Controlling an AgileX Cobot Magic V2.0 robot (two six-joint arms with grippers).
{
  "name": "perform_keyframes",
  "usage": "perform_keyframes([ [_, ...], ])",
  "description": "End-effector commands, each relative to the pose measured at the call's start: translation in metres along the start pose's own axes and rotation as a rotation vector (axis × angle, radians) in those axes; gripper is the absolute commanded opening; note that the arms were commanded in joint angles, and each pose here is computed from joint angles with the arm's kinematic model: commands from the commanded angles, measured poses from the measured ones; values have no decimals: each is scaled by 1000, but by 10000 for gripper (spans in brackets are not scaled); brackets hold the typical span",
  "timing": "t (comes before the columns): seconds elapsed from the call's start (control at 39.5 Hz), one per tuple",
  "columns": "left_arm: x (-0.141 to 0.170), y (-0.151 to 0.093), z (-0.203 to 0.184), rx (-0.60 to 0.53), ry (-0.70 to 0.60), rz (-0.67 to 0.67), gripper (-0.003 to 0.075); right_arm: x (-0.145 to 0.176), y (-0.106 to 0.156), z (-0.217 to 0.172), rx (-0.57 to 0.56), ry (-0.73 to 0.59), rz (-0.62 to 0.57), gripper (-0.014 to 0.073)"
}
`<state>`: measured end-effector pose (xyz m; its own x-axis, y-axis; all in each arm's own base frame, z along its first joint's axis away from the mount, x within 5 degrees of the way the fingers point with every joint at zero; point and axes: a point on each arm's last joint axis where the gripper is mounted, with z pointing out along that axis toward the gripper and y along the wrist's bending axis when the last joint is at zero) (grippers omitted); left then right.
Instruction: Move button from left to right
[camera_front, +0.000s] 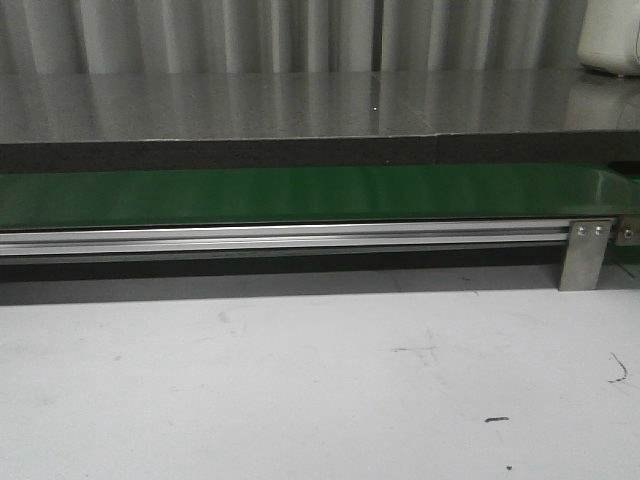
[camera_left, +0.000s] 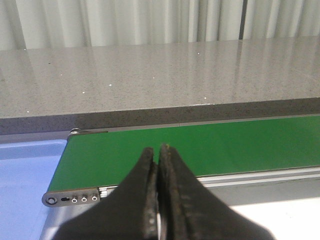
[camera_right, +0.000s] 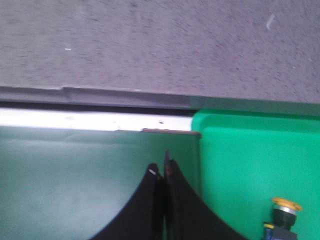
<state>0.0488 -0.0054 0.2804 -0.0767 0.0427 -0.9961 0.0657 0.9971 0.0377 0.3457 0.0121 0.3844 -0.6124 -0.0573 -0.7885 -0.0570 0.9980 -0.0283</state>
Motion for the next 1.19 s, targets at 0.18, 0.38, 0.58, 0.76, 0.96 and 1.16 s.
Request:
perform_keyframes([
  [0.18,-15,1,-2,-9,-98,-18,-21,54,25,-78,-67,-303,-58,-68],
  [0.38,-15,1,-2,-9,-98,-18,-21,134,23,-117,-80,-425,-50,-68],
  [0.58,-15,1,-2,-9,-98,-18,-21,208,17,-159,-78,-574,-43,-68],
  [0.76,-15,1,-2,-9,-98,-18,-21,251,14,-186,-75,-758,-34,-68],
  [0.96,-15,1,-2,-9,-98,-18,-21,267,13,-197,-73,-864,-29,-68],
  [1.16,-15,1,-2,-9,-98,-18,-21,268,13,-196,-74,-850,-30,-68],
])
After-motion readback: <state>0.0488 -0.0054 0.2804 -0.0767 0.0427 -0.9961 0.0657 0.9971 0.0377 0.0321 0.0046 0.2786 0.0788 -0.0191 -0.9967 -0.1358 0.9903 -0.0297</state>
